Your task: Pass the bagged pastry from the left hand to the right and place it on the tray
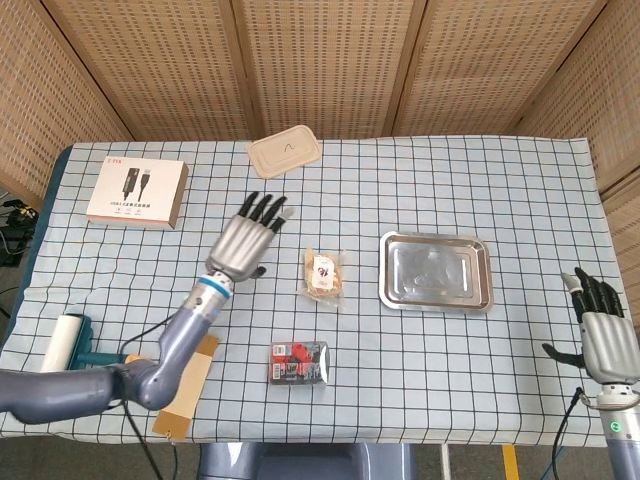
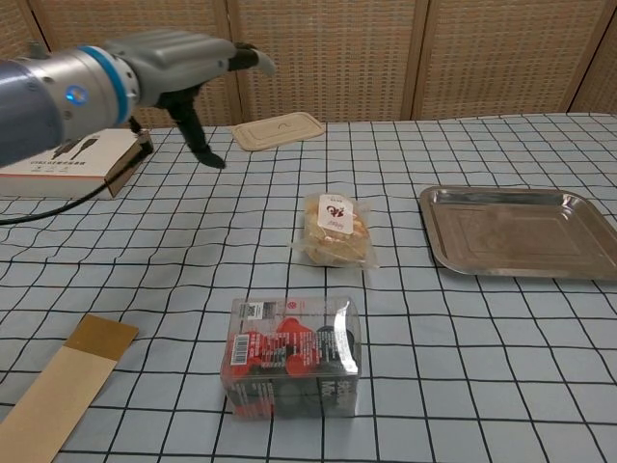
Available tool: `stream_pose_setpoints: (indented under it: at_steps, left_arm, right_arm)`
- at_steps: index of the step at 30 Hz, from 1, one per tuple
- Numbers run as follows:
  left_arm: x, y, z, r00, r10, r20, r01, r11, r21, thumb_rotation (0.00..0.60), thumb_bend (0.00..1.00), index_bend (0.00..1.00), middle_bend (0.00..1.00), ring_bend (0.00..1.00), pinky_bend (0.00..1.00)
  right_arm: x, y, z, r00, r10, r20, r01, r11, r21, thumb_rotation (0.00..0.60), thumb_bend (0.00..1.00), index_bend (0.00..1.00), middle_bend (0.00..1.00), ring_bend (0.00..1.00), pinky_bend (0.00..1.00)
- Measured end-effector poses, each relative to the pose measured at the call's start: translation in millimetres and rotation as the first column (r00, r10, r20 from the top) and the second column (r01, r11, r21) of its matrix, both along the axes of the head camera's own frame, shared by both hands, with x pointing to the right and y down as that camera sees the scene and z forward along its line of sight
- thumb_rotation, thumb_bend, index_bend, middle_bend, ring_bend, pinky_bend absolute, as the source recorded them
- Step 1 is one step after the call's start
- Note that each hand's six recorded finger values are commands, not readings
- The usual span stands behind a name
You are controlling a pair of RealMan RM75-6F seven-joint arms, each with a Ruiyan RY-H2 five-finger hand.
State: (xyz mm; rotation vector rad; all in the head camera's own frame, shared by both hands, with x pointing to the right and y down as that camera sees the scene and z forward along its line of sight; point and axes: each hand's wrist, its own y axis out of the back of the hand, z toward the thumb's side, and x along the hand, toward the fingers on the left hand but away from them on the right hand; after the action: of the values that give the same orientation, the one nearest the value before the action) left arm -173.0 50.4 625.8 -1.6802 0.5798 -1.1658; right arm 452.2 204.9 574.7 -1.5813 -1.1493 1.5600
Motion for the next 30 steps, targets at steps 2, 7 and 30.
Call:
stream_pose_setpoints:
  at_steps: [2, 7, 30]
  left_arm:
    - [-37, 5, -11, 0.999, -0.038, 0.026, 0.037, 0.999, 0.021, 0.600, 0.00, 0.00, 0.00, 0.00, 0.00]
    - [-113, 32, -26, 0.988, -0.131, 0.079, 0.129, 0.991, 0.033, 0.600, 0.00, 0.00, 0.00, 0.00, 0.00]
    - [-251, 145, -54, 0.926, -0.377, 0.017, 0.376, 0.926, 0.046, 0.600, 0.00, 0.00, 0.00, 0.00, 0.00]
  right_arm:
    - [-4, 1, 2, 1.000, -0.011, -0.003, 0.011, 1.000, -0.003, 0.600, 0.14, 0.00, 0.00, 0.00, 0.00]
    - [-14, 3, 7, 0.999, -0.049, -0.014, 0.049, 0.999, -0.011, 0.600, 0.14, 0.00, 0.00, 0.00, 0.00]
    - [-194, -62, 41, 0.916, -0.360, 0.180, 0.370, 0.929, -0.025, 0.600, 0.13, 0.00, 0.00, 0.00, 0.00]
